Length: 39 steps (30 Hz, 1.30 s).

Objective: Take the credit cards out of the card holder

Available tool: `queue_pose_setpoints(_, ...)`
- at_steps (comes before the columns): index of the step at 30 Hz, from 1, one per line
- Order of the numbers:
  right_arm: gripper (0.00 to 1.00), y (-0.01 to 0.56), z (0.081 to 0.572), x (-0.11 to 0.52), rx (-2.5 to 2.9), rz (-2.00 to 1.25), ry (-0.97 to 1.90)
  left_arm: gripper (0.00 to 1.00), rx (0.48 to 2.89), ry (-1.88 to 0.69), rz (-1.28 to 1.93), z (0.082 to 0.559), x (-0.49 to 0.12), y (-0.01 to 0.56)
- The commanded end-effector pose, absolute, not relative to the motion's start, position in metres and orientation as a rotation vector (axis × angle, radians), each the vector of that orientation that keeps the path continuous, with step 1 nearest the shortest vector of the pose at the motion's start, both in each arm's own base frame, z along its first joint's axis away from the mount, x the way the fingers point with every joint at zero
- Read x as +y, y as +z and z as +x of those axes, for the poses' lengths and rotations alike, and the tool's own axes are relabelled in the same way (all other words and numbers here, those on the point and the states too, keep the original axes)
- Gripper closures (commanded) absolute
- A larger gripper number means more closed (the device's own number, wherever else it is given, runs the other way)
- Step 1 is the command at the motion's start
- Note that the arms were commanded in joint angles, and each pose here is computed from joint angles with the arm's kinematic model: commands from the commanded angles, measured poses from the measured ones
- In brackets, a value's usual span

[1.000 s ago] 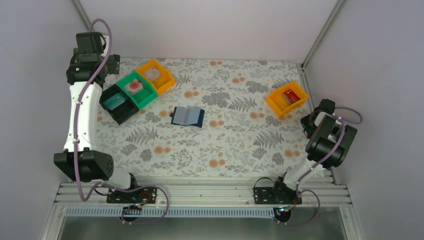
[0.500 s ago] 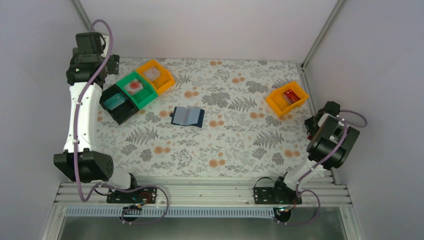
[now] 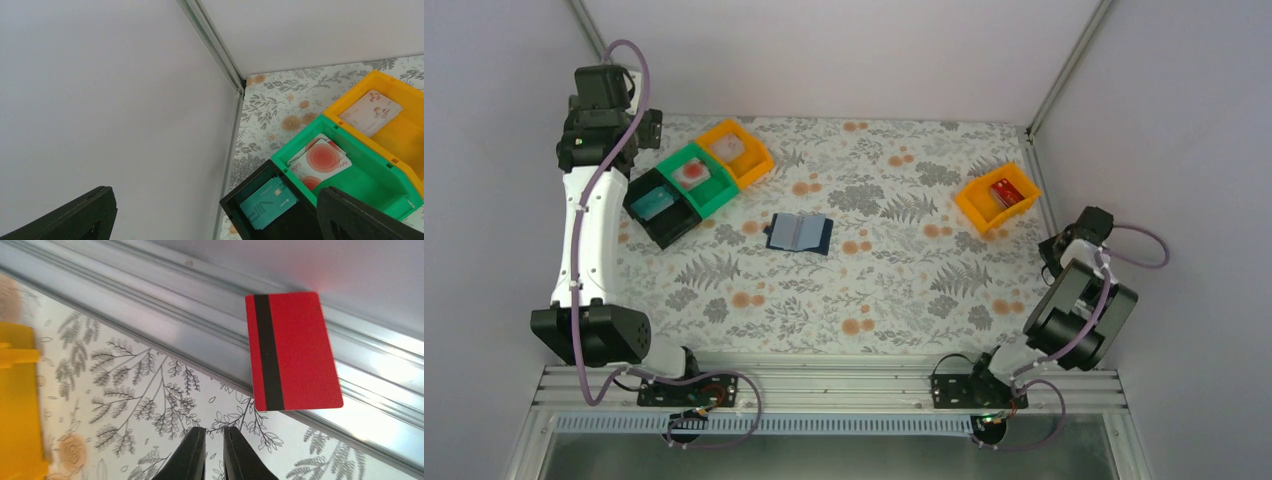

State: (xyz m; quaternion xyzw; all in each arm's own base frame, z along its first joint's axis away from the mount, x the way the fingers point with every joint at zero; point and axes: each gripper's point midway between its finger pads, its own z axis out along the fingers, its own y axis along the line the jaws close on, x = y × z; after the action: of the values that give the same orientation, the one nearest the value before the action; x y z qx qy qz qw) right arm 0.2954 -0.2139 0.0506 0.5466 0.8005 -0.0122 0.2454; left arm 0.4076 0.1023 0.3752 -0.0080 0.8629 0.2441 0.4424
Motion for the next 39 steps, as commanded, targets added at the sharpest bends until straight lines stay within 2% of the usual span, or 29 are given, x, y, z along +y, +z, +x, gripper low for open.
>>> queue_pose_setpoints(1,0.81,0.078,0.287,-0.225,2.079,1.472,-0.116,0.00,2.106,0.617,-0.013,0.402,0.103,0.385)
queue_pose_setpoints(3,0.67,0.081,0.280,-0.228,2.062,1.503,-0.138,0.00,2.104,0.620,-0.008,0.402,0.103,0.384)
queue_pose_setpoints(9,0.36,0.059,0.258,-0.237,2.018,1.678,-0.064,0.00,2.120,0.640,0.011,0.398,0.104,0.373)
queue_pose_setpoints(12,0.04,0.049,0.254,-0.245,2.021,1.702,-0.072,0.00,2.125,0.647,0.024,0.396,0.104,0.370)
queue_pose_setpoints(13,0.01,0.047,0.256,-0.247,2.029,1.700,-0.071,0.00,2.128,0.648,0.027,0.396,0.104,0.369)
queue_pose_setpoints(32,0.01,0.011,0.261,-0.259,2.125,1.728,-0.116,0.00,2.166,0.638,0.062,0.402,0.102,0.351)
queue_pose_setpoints(39,0.01,-0.002,0.272,-0.258,2.175,1.695,-0.051,0.00,2.173,0.636,0.067,0.403,0.101,0.348)
